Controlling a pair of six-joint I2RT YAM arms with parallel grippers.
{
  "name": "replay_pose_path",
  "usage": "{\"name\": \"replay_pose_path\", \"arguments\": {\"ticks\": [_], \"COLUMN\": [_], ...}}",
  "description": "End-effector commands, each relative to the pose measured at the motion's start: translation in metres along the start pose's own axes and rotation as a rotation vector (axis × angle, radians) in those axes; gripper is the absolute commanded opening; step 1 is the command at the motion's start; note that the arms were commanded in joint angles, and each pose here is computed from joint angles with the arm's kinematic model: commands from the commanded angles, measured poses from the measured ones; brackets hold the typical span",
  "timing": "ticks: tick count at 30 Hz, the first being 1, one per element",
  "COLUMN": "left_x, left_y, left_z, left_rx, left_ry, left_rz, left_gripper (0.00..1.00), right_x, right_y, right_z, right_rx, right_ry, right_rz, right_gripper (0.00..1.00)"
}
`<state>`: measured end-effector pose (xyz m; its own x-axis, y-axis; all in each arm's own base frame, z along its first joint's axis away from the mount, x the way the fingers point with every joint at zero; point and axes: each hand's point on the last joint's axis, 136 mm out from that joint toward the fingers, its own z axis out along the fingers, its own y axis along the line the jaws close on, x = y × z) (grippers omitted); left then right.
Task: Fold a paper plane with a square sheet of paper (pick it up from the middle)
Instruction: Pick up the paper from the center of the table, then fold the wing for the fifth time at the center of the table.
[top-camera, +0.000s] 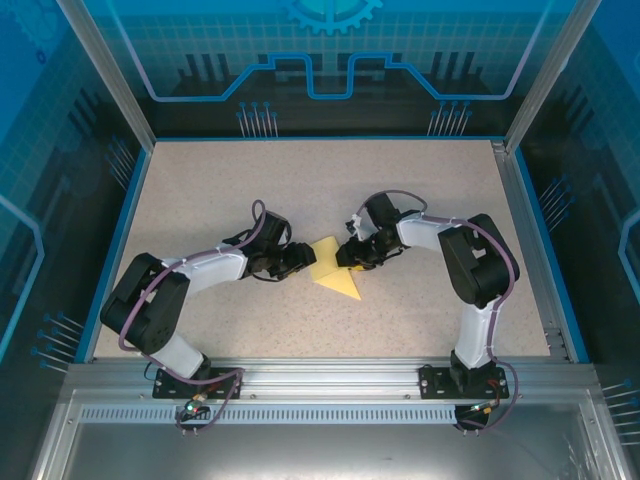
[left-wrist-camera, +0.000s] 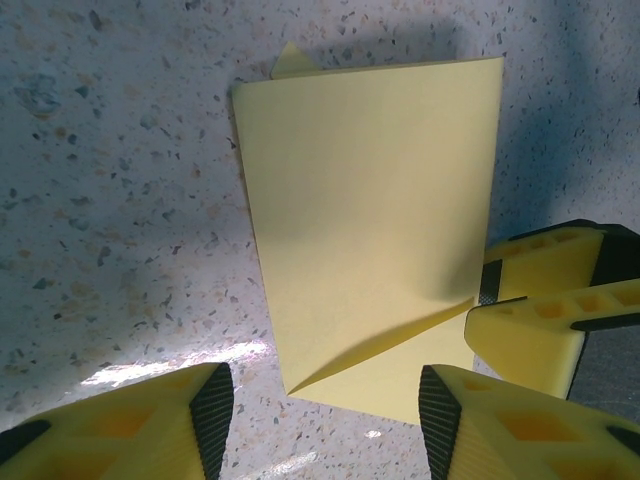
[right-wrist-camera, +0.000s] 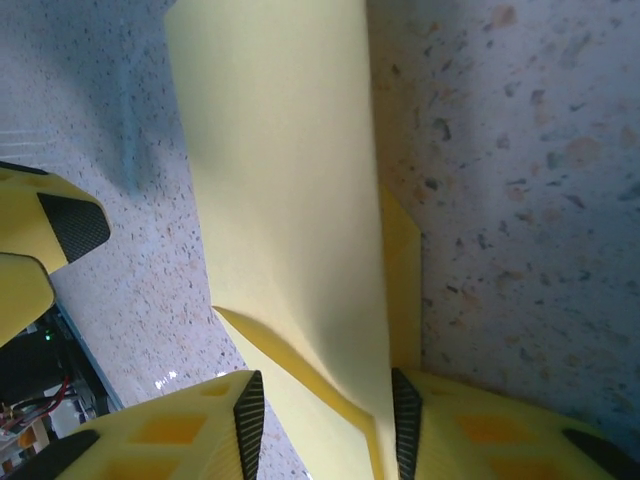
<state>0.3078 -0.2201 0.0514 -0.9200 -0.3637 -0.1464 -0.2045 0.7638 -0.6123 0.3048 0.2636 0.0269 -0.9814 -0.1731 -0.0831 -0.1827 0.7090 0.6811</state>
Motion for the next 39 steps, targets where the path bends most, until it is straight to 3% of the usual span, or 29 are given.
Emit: {"name": "replay_pose_path", "arguments": {"ticks": [1, 13, 21, 31, 35, 39], "left_x": [-0.003, -0.009, -0.024, -0.030, -0.030, -0.032], "left_y": [-0.007, -0.011, -0.020, -0.037, -0.034, -0.036], "left_z": [-0.003, -0.008, -0.012, -0.004, 0.002, 0.001], "left_rx": [0.021, 0.088, 0.237, 0.409, 0.429, 0.451], "left_ry": [0.001, -0.009, 0.001, 0.075, 0.097, 0.097], "left_rz": [0.006, -0.028, -0.068, -0.102, -0.128, -0.131], "left_gripper": [0.55, 0.58, 0.69, 0.70, 0.68, 0.54], "right_x": [0.005, -0.002, -0.008, -0.008, -0.008, -0.008], "right_y": [0.010, 0.027, 0.043, 0.054, 0.056, 0.049], "right_z": [0.004, -0.014, -0.041, -0.050, -0.051, -0.048], "right_rx": [-0.043, -0.168, -0.334, -0.427, -0.438, -0.402], "right_ry": [0.031, -0.022, -0.076, -0.071, -0.070, -0.067], "right_rz": [-0.027, -0.008, 0.018, 0.013, 0.009, 0.018], "right_gripper": [0.35, 0.05, 0.01, 0.02, 0.03, 0.04]}}
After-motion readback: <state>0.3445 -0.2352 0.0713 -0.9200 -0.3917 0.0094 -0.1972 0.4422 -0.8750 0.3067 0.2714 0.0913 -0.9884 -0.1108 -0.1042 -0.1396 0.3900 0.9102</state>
